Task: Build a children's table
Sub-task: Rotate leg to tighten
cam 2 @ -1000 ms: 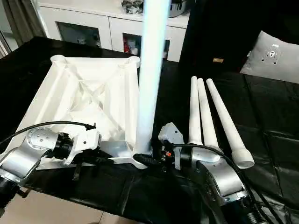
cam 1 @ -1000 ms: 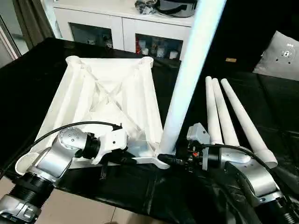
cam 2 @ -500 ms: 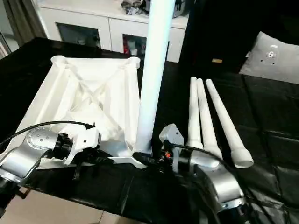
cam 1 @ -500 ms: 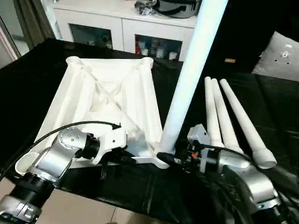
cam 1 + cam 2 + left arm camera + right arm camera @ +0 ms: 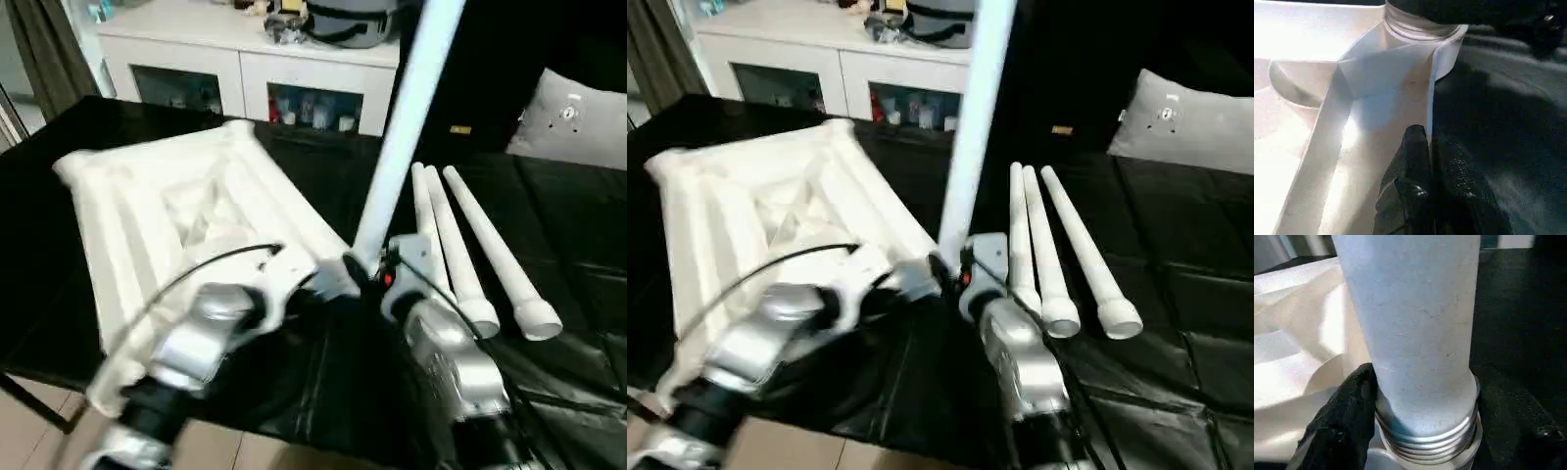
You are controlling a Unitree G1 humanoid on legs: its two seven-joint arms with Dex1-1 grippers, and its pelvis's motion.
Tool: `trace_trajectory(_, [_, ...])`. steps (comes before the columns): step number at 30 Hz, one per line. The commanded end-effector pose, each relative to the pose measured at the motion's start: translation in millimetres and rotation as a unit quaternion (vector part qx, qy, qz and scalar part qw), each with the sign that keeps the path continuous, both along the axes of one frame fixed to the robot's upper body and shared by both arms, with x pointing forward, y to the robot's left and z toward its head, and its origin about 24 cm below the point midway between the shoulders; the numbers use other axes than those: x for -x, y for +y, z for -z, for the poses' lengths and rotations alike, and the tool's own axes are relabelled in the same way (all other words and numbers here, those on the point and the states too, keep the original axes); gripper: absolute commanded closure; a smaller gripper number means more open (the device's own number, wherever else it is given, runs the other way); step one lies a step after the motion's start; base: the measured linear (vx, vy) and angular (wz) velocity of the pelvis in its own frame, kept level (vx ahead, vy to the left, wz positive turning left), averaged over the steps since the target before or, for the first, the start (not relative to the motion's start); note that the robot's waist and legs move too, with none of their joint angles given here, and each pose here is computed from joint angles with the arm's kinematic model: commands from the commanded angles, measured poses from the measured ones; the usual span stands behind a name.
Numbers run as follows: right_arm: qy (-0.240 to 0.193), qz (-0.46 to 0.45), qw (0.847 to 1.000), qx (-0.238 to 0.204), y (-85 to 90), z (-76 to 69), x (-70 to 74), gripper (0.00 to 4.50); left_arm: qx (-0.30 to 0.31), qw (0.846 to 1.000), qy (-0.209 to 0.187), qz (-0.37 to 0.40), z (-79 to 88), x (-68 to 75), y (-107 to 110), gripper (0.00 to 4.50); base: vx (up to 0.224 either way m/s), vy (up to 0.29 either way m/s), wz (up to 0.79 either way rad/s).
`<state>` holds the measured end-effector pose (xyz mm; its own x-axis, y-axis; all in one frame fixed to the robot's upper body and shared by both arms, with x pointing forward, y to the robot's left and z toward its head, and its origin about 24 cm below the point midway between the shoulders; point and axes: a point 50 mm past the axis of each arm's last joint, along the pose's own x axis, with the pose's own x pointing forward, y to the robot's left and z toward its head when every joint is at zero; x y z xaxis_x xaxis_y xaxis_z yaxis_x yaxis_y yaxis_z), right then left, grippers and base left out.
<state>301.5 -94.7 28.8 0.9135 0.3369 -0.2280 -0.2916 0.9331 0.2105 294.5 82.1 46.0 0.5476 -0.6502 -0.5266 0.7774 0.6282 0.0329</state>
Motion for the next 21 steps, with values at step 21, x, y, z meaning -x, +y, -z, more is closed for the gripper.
trace_trajectory(21, [-0.096,-0.203,0.974,0.022,-26.3,-14.0,25.5,0.05,-0.036,0.991,-0.057,0.115,-16.5,-3.1,44,4.50,0.000,0.000,0.00])
